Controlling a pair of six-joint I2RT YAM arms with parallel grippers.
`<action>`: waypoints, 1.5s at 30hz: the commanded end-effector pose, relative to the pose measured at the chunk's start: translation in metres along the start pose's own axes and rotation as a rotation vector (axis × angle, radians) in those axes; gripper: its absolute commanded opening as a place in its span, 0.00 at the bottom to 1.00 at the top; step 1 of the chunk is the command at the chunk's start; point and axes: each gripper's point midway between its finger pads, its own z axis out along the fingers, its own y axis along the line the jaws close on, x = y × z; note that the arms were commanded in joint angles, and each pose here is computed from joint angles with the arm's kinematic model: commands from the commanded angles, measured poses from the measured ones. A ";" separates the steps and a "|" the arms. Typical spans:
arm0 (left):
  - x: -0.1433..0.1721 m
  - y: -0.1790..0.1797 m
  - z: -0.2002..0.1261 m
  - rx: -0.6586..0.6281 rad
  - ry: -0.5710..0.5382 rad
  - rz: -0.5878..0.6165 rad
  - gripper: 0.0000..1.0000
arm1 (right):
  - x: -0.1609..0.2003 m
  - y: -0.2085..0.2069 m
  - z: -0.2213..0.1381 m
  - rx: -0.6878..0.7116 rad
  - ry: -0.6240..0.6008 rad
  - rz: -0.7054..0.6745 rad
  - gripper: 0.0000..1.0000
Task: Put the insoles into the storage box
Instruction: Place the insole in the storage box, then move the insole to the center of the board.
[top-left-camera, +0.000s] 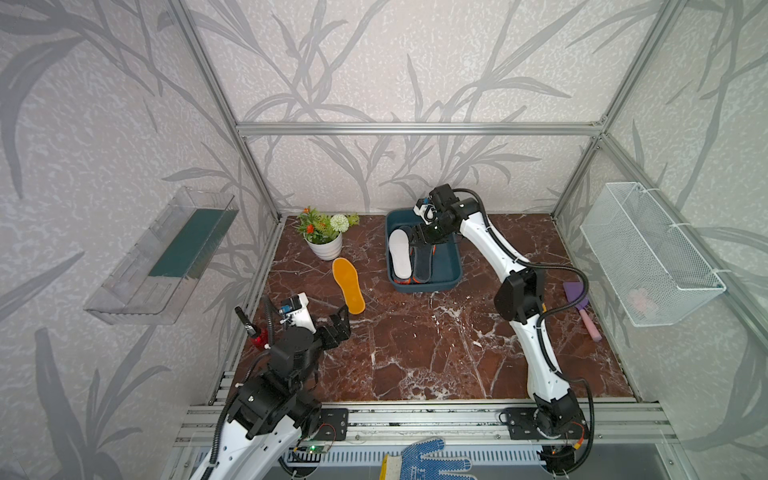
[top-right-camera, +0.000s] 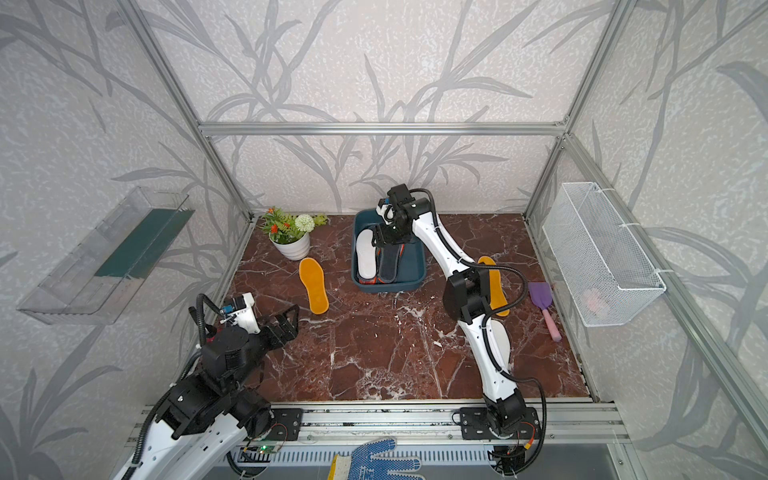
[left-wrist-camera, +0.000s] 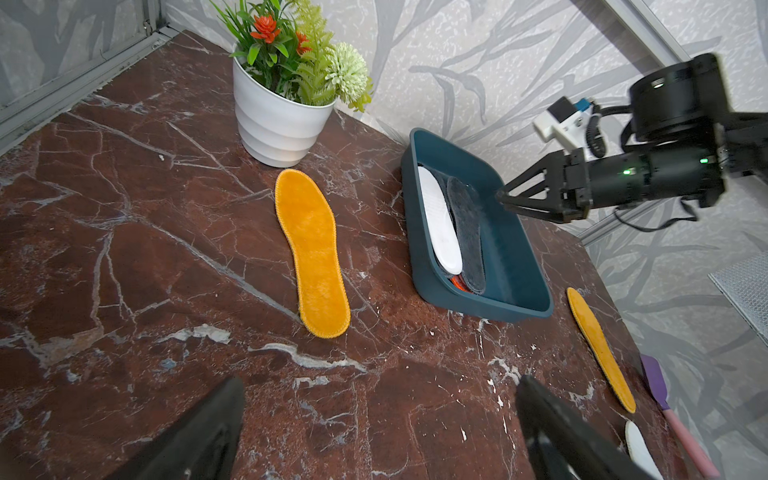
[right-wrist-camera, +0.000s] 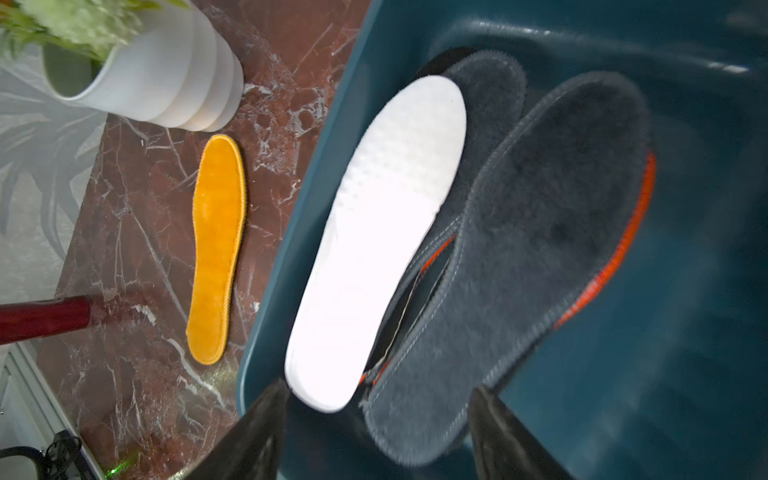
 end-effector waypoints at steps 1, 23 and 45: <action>-0.004 -0.002 0.005 -0.001 -0.024 -0.008 0.99 | -0.015 0.020 -0.067 0.094 -0.204 -0.089 0.78; 0.005 -0.010 0.033 -0.005 0.009 0.022 0.99 | 0.348 -0.138 -0.155 0.649 -0.003 0.617 0.93; 0.011 -0.007 0.029 0.013 0.009 0.009 0.99 | 0.403 -0.149 -0.135 0.678 0.081 0.901 0.53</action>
